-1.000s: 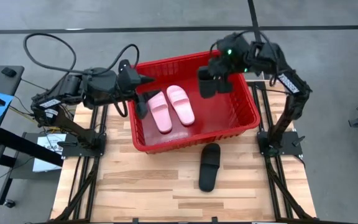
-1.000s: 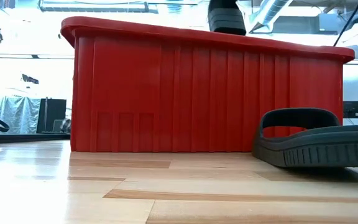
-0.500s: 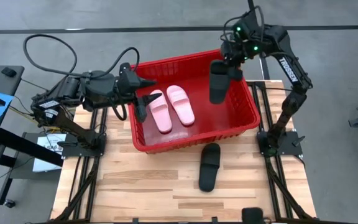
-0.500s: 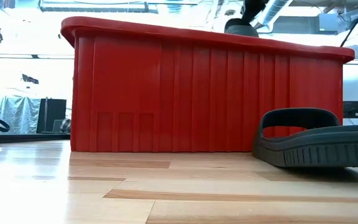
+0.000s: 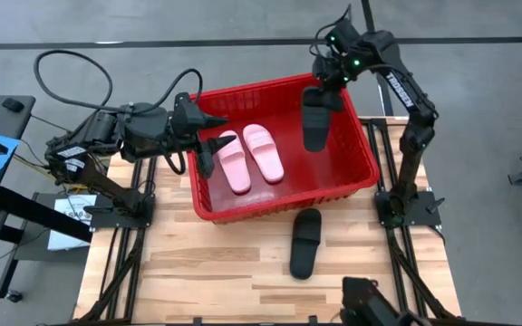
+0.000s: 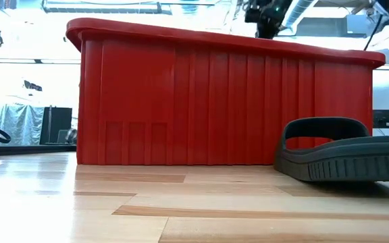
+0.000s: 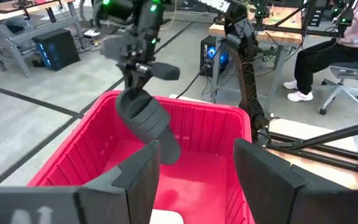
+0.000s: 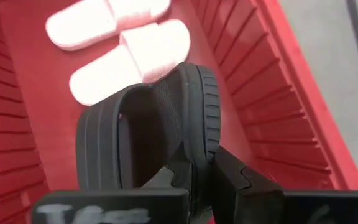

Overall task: Pick and place slides into bin
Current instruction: Put the bottom black slipper in the red bin

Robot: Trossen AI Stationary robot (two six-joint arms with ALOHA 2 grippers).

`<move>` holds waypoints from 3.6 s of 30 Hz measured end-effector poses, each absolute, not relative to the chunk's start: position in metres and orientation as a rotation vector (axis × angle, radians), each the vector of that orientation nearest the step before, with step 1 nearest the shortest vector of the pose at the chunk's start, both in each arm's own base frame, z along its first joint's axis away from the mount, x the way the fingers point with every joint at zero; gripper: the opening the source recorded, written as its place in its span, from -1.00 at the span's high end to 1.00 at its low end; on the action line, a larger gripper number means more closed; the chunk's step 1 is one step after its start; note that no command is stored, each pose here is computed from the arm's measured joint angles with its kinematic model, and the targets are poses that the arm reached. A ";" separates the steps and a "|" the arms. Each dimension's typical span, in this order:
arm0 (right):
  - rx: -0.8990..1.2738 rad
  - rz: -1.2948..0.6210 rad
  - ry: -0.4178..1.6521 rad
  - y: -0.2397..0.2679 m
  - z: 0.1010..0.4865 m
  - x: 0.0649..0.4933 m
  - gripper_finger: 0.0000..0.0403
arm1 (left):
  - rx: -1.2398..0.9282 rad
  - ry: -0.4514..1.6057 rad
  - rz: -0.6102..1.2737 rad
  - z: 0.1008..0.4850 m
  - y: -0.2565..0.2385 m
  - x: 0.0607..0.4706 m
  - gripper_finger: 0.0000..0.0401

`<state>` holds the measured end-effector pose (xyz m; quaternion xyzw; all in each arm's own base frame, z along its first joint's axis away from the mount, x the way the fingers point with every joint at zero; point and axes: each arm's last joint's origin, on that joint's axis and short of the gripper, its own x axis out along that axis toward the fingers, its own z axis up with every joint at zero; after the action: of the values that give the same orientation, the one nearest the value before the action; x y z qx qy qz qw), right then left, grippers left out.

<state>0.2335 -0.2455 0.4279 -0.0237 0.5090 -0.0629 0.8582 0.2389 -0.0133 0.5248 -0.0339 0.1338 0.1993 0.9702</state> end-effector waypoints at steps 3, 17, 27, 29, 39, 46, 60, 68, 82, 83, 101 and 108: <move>-0.019 -0.130 1.096 -0.258 0.416 0.238 0.93 | -0.069 0.271 0.403 0.525 -0.013 0.239 0.02; 0.119 -0.185 1.061 -0.279 0.410 0.219 0.93 | -0.068 0.271 0.404 0.525 -0.013 0.239 0.02; 0.201 -0.065 1.199 -0.239 0.377 0.201 0.94 | -0.069 0.273 0.396 0.524 -0.013 0.239 0.02; 0.187 -0.045 1.217 -0.232 0.374 0.197 0.94 | -0.069 0.273 0.396 0.524 -0.013 0.239 0.02; 0.198 0.018 1.246 -0.245 0.354 0.208 0.94 | -0.082 0.261 0.394 0.524 -0.014 0.243 0.02; 0.211 0.044 1.305 -0.265 0.325 0.223 0.94 | -0.088 0.275 0.393 0.520 -0.015 0.251 0.02; 0.152 0.048 1.266 -0.275 0.319 0.227 0.94 | -0.085 0.290 0.393 0.516 -0.016 0.259 0.02; 0.157 0.072 1.288 -0.274 0.310 0.226 0.94 | -0.090 0.271 0.392 0.518 -0.016 0.259 0.02; 0.153 0.033 1.352 -0.274 0.296 0.228 0.79 | -0.091 0.270 0.393 0.518 -0.016 0.259 0.02; 0.151 0.031 1.355 -0.274 0.296 0.228 0.79 | -0.091 0.270 0.394 0.518 -0.016 0.259 0.02; 0.142 -0.006 1.335 -0.277 0.296 0.230 0.75 | -0.091 0.269 0.394 0.518 -0.016 0.259 0.02; 0.135 -0.020 1.341 -0.278 0.296 0.230 0.59 | -0.091 0.269 0.394 0.518 -0.016 0.259 0.02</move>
<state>0.2303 -0.2779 0.2956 0.0624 0.6209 -0.0092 0.7814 0.2589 -0.0157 0.5182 -0.0450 0.1333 0.1950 0.9707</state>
